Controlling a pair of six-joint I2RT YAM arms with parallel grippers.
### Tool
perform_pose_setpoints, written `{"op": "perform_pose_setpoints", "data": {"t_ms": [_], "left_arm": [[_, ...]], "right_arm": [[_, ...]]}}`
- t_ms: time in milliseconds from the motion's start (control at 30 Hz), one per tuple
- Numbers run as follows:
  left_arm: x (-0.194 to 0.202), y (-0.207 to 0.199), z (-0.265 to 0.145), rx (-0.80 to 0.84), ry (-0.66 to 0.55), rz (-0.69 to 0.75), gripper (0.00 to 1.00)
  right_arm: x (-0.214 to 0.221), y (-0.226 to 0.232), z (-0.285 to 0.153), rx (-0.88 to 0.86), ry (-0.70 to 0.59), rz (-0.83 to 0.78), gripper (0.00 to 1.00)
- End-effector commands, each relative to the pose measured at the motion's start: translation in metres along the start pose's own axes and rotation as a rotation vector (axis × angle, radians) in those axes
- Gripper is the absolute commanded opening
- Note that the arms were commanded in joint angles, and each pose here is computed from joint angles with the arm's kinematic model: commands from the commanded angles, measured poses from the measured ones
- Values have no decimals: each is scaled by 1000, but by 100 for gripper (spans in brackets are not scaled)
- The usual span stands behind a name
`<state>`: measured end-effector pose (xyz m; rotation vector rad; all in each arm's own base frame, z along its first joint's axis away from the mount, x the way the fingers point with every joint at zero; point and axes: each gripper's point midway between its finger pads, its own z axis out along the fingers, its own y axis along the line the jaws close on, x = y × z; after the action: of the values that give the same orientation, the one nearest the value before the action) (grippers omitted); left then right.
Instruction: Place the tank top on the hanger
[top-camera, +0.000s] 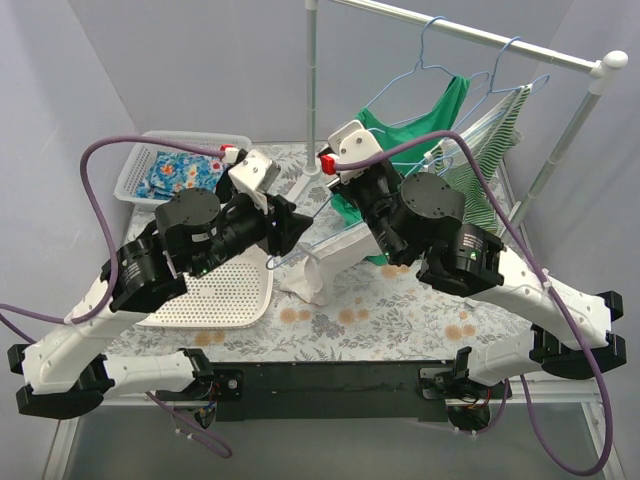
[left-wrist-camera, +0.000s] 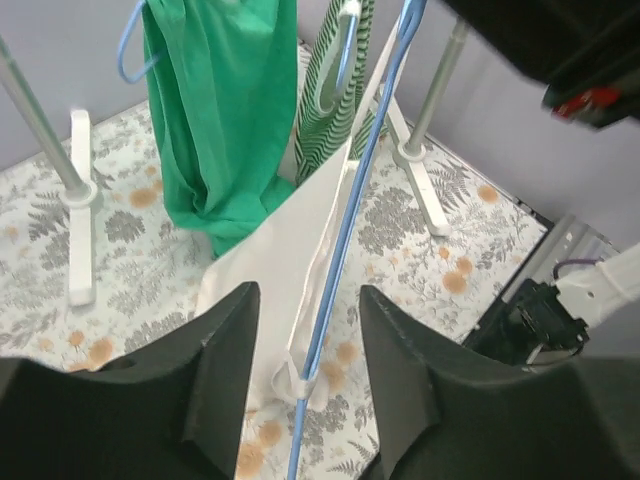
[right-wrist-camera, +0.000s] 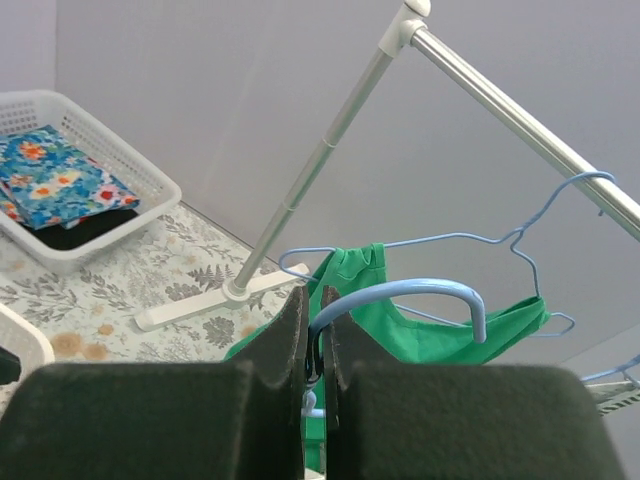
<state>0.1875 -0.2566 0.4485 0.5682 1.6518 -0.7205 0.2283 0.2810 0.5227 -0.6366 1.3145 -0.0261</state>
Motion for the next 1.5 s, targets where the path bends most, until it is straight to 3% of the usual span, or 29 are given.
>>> {"op": "perform_pose_setpoints", "data": {"t_ms": [0,167,300,400,433,467,500,667,833,1067,1267,1467], "left_arm": [[33,-3,-21,64,89,14,47],[68,4,-8,34,186,57,50],[85,2,1,41,224,60,46],[90,6,3,20,230,60,35],[91,10,3,1,214,60,10],[90,11,3,0,206,60,2],[90,12,0,-2,196,59,0],[78,12,-5,3,106,23,0],[77,13,-13,10,69,4,0],[79,19,-24,-9,50,-21,0],[90,22,-37,-15,88,-40,0],[88,41,-62,-106,80,-79,0]], "right_arm": [[-15,1,-9,-61,-68,143,1],[-9,8,-9,-79,-57,160,1],[-9,11,-10,-92,-61,171,1],[-8,12,-10,-92,-59,170,1],[-5,15,-10,-100,-57,170,1],[-4,16,-10,-103,-54,169,1],[-2,19,-9,-107,-51,167,1],[1,22,-11,-118,-49,182,2],[4,31,-17,-176,-65,225,14],[12,59,-27,-308,-81,268,49],[20,67,-44,-387,-89,337,64],[29,57,-59,-391,-90,419,68]]}}
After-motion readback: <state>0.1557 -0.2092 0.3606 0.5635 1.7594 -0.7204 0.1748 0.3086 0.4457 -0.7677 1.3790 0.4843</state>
